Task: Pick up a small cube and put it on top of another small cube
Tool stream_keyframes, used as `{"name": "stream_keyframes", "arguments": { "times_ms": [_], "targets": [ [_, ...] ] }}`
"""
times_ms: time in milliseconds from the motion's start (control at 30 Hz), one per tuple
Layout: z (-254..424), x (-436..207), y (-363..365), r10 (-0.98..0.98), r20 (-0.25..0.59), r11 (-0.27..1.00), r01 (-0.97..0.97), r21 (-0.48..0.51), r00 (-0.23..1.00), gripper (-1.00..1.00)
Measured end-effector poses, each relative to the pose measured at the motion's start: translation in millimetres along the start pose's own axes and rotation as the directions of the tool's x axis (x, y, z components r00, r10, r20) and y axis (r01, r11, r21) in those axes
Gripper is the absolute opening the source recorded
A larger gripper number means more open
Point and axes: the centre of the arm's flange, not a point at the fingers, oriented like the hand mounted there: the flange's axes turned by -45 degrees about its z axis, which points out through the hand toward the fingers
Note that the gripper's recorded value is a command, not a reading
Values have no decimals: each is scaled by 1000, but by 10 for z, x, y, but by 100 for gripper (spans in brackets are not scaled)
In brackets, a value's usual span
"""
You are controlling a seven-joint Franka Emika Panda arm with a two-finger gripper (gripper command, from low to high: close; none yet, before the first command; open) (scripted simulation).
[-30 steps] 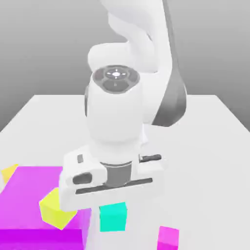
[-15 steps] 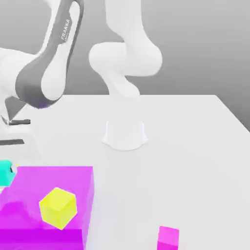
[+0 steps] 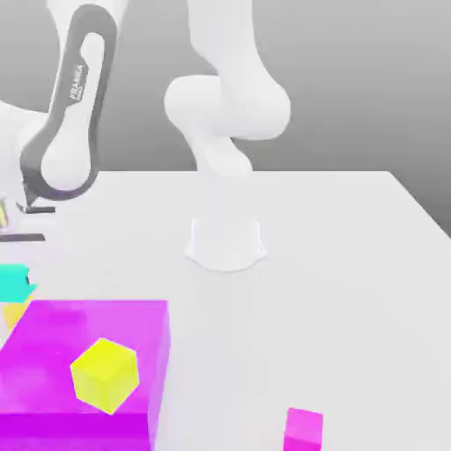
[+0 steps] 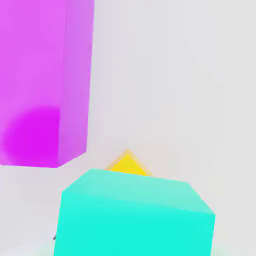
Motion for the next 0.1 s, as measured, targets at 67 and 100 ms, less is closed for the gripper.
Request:
{"name": "stream_keyframes", "arguments": {
  "times_ms": [67,100],
  "targets": [
    [0,0,0,0,0,1000,0,0,1000,100],
    [0,0,0,0,0,1000,0,0,1000,100]
  ]
}}
